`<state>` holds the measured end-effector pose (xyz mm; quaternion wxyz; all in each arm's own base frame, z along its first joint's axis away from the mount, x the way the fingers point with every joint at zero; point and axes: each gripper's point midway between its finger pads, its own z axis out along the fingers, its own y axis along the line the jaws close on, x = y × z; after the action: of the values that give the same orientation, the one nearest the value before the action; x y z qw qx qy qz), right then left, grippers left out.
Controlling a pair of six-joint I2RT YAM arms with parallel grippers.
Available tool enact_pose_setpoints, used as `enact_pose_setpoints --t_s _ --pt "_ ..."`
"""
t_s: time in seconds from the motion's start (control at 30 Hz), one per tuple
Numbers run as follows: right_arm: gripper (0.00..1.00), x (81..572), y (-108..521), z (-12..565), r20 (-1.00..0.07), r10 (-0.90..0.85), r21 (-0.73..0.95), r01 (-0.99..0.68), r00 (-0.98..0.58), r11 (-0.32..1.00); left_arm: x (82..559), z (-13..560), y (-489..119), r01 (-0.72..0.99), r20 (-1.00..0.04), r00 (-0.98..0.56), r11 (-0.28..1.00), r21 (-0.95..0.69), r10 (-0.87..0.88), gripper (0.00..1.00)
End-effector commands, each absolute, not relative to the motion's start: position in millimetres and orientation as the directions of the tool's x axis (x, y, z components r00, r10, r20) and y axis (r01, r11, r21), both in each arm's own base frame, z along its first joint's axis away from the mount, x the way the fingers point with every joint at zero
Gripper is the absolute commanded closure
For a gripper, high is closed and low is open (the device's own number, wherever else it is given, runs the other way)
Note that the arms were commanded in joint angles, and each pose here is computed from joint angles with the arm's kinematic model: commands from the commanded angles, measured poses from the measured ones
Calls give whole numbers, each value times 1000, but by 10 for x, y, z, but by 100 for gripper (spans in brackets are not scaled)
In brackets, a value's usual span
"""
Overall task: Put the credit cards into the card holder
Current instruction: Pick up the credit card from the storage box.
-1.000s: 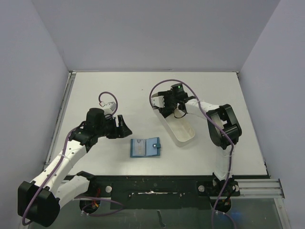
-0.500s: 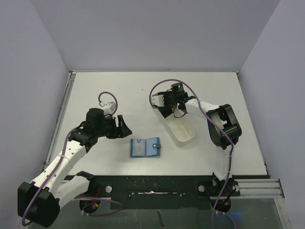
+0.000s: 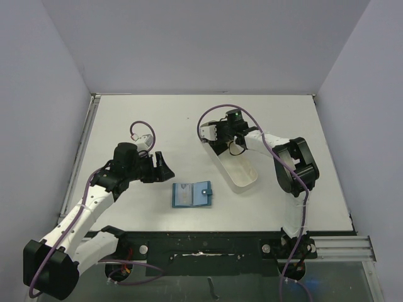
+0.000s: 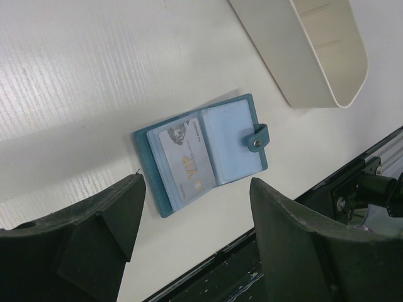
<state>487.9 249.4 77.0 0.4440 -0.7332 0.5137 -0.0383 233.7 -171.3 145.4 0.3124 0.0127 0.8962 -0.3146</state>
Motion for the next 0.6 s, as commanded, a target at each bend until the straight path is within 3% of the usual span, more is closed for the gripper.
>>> enact_pose_setpoints --t_s 0.0,0.57 --pt "62 5089 2595 1244 -375 -760 -800 -600 531 -25 2416 1732 -1753 277 -626 -757 777 -565 -185 34" --pt "75 5045 2581 1315 -382 -756 -797 -603 532 -22 2420 1727 -1746 273 -625 -758 777 -567 -190 34"
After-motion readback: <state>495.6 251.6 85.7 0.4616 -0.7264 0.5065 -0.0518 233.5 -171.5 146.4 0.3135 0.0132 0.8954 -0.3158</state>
